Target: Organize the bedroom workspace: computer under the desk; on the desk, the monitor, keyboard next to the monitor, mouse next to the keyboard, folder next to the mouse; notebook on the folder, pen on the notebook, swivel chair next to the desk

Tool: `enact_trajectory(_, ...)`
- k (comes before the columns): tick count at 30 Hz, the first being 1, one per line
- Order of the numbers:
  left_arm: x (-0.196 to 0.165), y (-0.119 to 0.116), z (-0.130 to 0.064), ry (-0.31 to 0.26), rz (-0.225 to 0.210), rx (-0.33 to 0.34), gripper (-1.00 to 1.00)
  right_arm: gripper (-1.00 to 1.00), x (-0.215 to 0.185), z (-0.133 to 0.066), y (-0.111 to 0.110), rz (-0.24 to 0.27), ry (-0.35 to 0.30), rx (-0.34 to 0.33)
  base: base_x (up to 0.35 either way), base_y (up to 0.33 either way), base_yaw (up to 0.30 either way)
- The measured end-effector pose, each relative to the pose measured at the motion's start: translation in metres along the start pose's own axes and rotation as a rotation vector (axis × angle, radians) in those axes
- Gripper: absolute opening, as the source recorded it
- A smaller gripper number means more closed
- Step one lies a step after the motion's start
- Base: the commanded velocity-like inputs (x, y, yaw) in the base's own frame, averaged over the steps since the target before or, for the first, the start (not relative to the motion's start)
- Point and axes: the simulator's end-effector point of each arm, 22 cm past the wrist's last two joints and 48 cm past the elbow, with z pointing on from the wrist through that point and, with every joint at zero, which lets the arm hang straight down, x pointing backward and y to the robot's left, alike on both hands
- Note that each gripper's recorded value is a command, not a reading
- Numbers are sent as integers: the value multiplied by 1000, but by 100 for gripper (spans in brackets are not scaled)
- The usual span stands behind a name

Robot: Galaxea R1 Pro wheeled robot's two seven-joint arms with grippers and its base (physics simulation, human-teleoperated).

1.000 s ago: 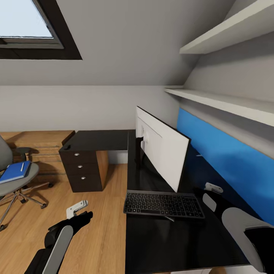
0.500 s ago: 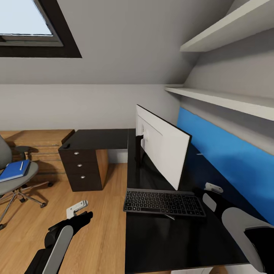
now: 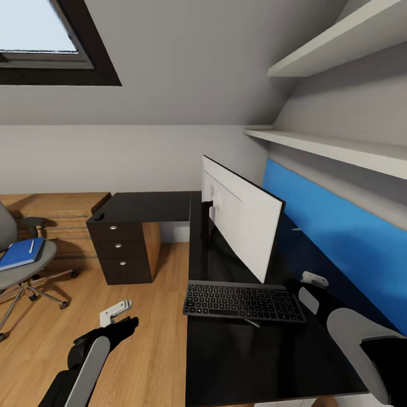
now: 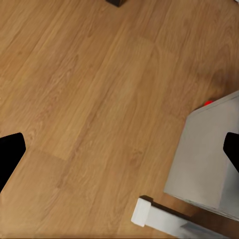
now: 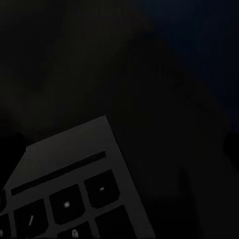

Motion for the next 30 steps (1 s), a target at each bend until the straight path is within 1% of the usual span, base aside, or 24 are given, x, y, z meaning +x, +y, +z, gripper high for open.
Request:
enact_trajectory(6,4,1,2,10,3,-4,100,100,2,0,4,1,2,-5,52,0,0)
enact_trajectory(21,5,1,3,13,4,-3,100,100,1,0,4,2,-1,-6,8,0,0)
enact_trajectory(27,6,0,3,14,5,-1,100,100,0,0,4,0,-3,-5,88,-35,40)
enact_trajectory(28,6,-1,3,15,6,0,100,100,0,0,4,0,-3,-5,14,-6,71)
enact_trajectory(29,10,-8,2,18,25,12,100,100,0,0,4,1,-3,-6,11,-5,57)
enact_trajectory(30,11,-9,2,19,29,13,100,100,0,0,4,1,-3,-6,9,-4,45)
